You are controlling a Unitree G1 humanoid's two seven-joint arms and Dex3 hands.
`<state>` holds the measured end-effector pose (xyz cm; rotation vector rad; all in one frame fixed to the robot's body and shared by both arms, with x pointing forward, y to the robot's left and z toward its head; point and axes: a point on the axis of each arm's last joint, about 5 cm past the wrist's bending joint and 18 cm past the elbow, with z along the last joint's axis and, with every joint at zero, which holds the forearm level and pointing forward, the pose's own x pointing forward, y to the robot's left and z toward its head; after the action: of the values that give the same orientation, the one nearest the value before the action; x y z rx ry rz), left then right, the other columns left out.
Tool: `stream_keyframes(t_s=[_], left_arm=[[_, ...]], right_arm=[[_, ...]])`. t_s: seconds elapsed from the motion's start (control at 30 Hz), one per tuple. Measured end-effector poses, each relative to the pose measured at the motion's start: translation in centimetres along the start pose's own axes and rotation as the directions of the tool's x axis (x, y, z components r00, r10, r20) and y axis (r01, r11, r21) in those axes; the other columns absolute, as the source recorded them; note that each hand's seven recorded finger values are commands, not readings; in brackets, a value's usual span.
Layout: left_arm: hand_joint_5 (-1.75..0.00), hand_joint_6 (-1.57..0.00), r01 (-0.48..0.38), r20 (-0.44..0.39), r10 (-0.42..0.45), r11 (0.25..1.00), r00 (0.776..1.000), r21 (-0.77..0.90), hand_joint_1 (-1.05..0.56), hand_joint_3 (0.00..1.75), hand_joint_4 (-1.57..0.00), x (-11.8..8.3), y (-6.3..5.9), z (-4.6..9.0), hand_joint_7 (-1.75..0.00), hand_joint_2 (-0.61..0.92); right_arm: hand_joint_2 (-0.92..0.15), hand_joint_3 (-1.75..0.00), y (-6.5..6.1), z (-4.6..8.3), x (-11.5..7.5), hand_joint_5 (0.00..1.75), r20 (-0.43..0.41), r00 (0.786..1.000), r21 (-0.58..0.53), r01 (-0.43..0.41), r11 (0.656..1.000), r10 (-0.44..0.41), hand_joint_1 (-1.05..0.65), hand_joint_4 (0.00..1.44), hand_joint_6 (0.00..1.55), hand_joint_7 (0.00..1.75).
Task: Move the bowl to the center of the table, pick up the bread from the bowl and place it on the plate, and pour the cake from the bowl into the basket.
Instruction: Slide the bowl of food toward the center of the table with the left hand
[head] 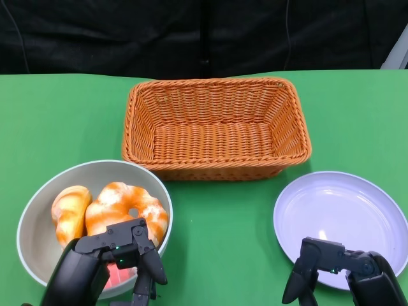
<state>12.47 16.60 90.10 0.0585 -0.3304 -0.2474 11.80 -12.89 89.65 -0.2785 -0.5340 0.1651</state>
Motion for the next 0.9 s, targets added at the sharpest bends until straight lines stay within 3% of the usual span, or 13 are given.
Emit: stream_keyframes(t_s=[0.37,0.53,0.63,0.8,0.9], left_arm=[[-1.66,-0.87,0.0,0.0,0.0,1.0,1.0,0.001,0.04,1.6,-0.93,0.0,0.0,0.0,-1.46,0.3],[-1.58,-0.76,-0.012,0.002,0.012,1.0,1.0,0.011,0.01,1.44,-0.73,-0.1,0.3,0.0,-1.41,0.35],[-1.34,-0.72,-0.024,0.015,0.024,0.999,1.0,0.023,-0.08,1.07,-0.64,-0.1,0.5,0.1,-1.09,0.52],[-1.17,-0.64,-0.058,0.077,0.053,0.997,0.996,0.06,-0.2,0.78,-0.63,0.2,1.4,0.4,-0.8,0.62],[-0.99,-0.59,-0.072,0.101,0.063,0.993,0.993,0.093,-0.28,0.43,-0.63,0.4,2.2,0.6,-0.48,0.8]], right_arm=[[-0.13,-1.75,0.0,0.0,0.0,1.75,0.001,1.0,0.001,0.001,1.0,-0.001,0.25,1.01,0.9,1.47],[-0.13,-1.75,0.0,0.0,0.0,1.75,0.001,1.0,-0.002,-0.001,1.0,0.001,0.23,1.01,0.89,1.46],[-0.13,-1.75,0.0,0.0,0.0,1.75,0.001,1.0,-0.001,0.0,1.0,0.0,0.24,1.02,0.89,1.46],[-0.13,-1.75,0.0,0.0,0.0,1.75,0.001,1.0,-0.004,0.002,1.0,-0.002,0.25,1.02,0.9,1.47],[-0.14,-1.75,0.0,0.0,0.0,1.75,0.0,1.0,-0.003,0.003,1.0,-0.003,0.24,1.01,0.89,1.47]])
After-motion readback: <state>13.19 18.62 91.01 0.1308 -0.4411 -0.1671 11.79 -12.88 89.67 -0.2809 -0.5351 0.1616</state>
